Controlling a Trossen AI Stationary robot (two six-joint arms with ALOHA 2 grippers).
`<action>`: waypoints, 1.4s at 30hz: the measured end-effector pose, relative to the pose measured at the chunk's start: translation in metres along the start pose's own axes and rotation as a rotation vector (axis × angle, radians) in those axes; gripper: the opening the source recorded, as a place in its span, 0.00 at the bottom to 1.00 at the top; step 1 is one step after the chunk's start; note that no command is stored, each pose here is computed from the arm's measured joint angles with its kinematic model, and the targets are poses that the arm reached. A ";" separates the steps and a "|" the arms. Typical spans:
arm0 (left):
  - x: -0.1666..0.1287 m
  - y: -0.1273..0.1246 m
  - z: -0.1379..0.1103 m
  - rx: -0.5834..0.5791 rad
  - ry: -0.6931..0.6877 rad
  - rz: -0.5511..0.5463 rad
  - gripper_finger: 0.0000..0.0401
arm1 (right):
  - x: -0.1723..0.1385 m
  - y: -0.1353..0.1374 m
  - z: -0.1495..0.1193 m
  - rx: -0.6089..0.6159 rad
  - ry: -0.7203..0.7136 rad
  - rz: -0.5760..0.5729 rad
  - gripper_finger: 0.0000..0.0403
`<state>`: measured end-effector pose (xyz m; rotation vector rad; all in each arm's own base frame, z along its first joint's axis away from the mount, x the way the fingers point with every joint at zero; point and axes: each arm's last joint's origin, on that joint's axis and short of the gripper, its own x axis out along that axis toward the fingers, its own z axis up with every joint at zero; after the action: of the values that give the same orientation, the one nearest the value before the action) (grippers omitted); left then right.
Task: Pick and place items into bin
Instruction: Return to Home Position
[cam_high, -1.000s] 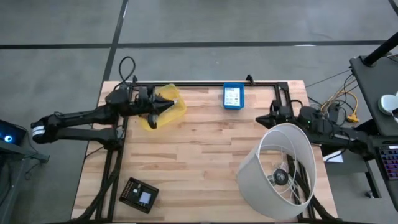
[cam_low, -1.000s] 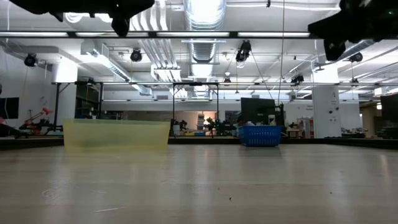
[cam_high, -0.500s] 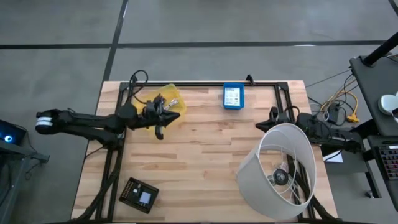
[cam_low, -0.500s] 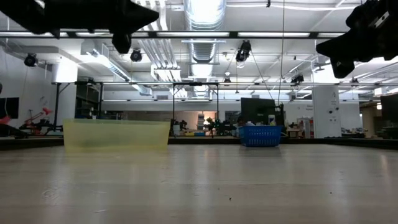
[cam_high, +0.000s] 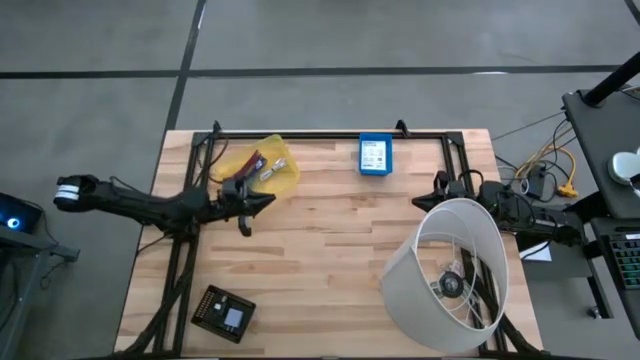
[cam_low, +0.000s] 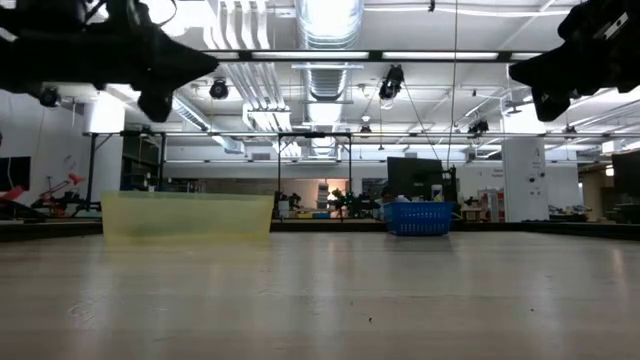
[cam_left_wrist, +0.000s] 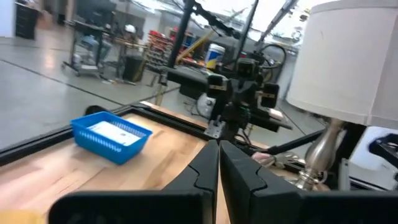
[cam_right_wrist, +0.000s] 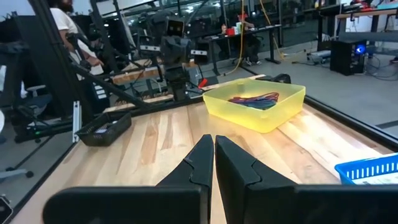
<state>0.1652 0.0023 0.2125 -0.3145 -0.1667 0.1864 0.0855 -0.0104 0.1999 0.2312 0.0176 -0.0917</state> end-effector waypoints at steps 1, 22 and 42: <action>-0.004 0.000 -0.002 0.003 -0.007 0.013 0.00 | 0.000 0.000 0.000 0.002 0.000 0.000 0.02; -0.065 0.011 -0.020 0.181 -0.002 0.036 0.00 | 0.000 0.000 -0.002 0.000 0.018 -0.003 0.02; -0.073 0.012 -0.021 0.024 0.026 -0.052 0.00 | 0.005 -0.002 -0.016 0.087 0.018 0.070 0.02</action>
<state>0.0967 -0.0075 0.1787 -0.2879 -0.1463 0.1326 0.0904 -0.0087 0.1837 0.3191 0.0234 -0.0207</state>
